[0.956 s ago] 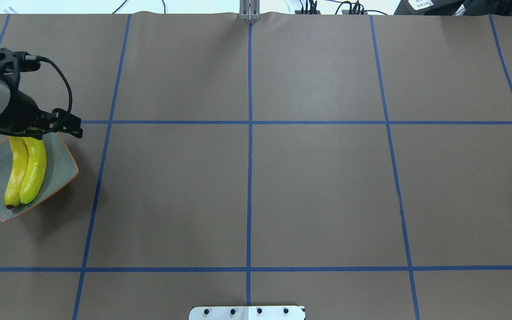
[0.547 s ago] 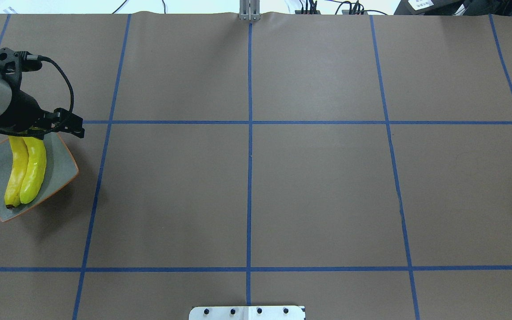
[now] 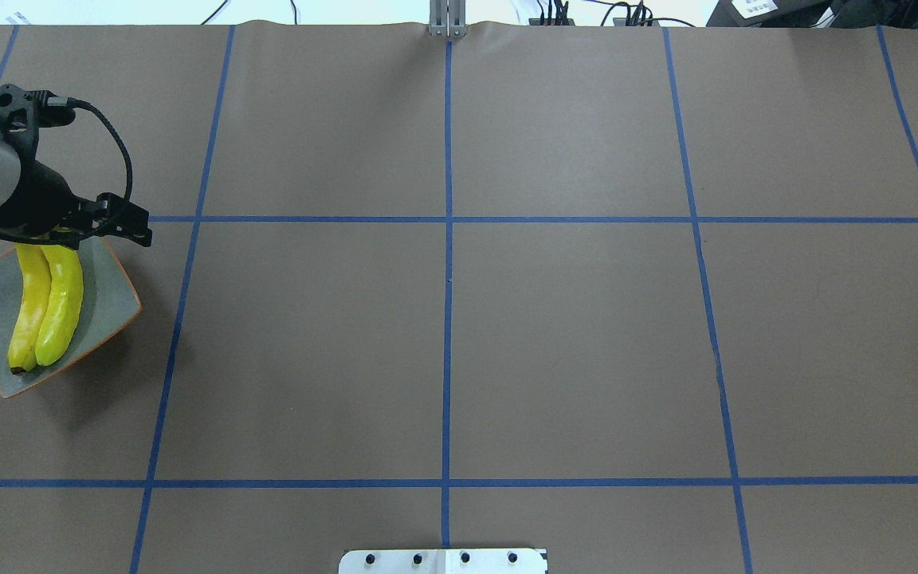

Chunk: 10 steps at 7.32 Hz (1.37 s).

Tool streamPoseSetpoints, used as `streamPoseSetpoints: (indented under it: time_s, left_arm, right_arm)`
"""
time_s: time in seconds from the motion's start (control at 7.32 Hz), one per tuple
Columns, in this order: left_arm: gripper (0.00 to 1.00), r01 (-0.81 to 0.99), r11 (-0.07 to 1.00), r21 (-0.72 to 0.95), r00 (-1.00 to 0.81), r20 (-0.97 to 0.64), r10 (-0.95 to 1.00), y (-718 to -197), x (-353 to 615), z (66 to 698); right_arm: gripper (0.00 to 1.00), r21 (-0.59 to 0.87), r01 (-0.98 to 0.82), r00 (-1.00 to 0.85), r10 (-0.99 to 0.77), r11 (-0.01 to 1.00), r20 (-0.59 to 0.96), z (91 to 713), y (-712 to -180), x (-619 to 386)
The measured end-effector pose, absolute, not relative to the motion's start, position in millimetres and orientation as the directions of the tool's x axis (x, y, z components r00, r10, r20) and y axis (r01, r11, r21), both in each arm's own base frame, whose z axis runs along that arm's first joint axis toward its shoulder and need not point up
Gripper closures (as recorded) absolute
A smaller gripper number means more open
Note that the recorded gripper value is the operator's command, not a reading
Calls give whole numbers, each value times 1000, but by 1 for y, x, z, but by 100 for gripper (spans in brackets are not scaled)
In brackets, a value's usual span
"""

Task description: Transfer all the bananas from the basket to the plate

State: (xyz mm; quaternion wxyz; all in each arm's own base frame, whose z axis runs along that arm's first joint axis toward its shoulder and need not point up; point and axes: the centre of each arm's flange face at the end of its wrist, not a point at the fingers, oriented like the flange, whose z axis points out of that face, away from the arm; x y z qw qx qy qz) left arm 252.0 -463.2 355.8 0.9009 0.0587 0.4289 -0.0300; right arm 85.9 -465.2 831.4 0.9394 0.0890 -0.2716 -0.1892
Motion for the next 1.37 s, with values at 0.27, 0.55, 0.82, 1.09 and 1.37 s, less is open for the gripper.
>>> streamPoseSetpoints:
  time_s: [0.27, 0.55, 0.82, 1.09, 1.37]
  left_arm:
    - [0, 104, 991, 80, 629, -777, -3, -463, 252, 355]
    - [0, 105, 991, 79, 630, -777, -5, -463, 251, 356]
    - [0, 105, 991, 78, 630, -777, -5, -463, 251, 356]
    - [0, 104, 992, 76, 628, -778, -6, -463, 252, 356]
    - [0, 101, 991, 83, 620, -785, 2, -465, 254, 349]
  right_arm:
    - [100, 266, 306, 781, -400, 914, 479, 833, -464, 87]
    - [100, 273, 295, 783, -396, 916, 480, 830, -464, 94]
    - [100, 282, 257, 779, -370, 925, 506, 812, -465, 122]
    - [100, 264, 266, 763, -370, 927, 530, 755, -490, 156]
    - [100, 271, 224, 721, -346, 936, 601, 706, -517, 162]
